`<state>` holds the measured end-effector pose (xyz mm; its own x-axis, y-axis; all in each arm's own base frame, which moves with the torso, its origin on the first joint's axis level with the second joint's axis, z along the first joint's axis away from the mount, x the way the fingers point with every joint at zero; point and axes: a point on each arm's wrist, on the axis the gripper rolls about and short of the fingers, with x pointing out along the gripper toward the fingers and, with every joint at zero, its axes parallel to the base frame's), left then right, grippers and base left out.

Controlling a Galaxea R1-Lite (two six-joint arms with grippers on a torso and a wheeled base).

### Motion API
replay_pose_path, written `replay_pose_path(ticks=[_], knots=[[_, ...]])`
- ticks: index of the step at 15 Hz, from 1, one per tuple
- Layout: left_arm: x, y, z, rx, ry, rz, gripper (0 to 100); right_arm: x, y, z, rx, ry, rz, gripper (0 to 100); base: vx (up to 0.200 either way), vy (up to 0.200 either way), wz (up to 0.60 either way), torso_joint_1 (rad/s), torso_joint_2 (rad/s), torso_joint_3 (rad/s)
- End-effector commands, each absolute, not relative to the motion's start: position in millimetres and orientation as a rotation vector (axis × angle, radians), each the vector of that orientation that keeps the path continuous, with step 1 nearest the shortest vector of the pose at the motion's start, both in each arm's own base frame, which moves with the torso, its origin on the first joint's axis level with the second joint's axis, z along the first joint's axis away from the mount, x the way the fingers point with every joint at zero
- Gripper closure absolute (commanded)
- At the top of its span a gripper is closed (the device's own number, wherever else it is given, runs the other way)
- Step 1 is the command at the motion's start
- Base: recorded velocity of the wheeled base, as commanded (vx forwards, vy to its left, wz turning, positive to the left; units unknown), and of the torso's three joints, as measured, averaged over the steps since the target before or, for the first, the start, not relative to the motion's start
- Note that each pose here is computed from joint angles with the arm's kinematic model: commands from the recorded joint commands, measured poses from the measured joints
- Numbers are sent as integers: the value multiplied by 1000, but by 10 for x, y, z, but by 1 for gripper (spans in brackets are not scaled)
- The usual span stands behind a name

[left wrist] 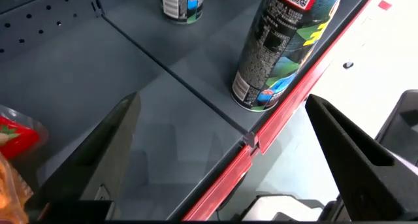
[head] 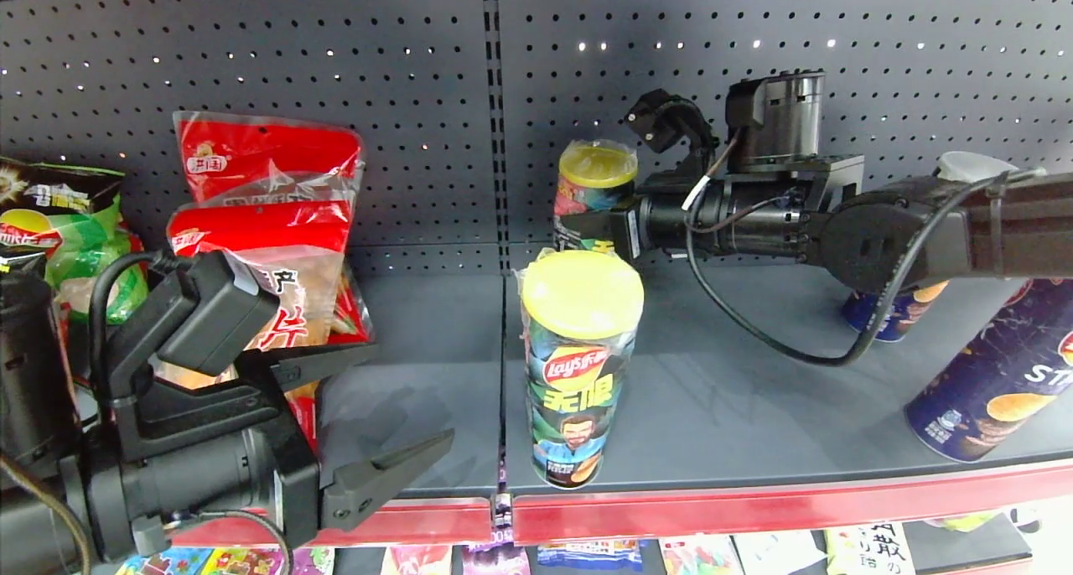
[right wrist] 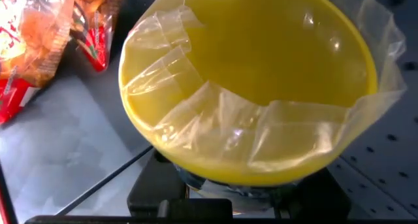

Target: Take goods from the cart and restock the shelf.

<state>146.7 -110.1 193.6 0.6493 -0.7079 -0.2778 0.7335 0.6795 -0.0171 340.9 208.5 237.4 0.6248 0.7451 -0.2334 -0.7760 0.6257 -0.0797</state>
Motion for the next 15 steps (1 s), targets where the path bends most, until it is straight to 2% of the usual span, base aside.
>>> replay_pose_path(ticks=[1,6,7,15], knots=[[1473,-1107,1932,101,275,-821,0,3421,2122,2356,-179,187,885,100,0,0,0,0,0,0],[1476,-1108,1929,101,276,-821,0,3405,2170,2346,-181,187,897,100,0,0,0,0,0,0],[1481,-1112,1923,102,279,-821,0,3404,2169,2337,-181,191,897,0,0,0,0,0,0,0],[1483,-1117,1914,103,284,-822,0,3162,2045,2445,-152,206,887,0,0,0,0,0,0,0]])
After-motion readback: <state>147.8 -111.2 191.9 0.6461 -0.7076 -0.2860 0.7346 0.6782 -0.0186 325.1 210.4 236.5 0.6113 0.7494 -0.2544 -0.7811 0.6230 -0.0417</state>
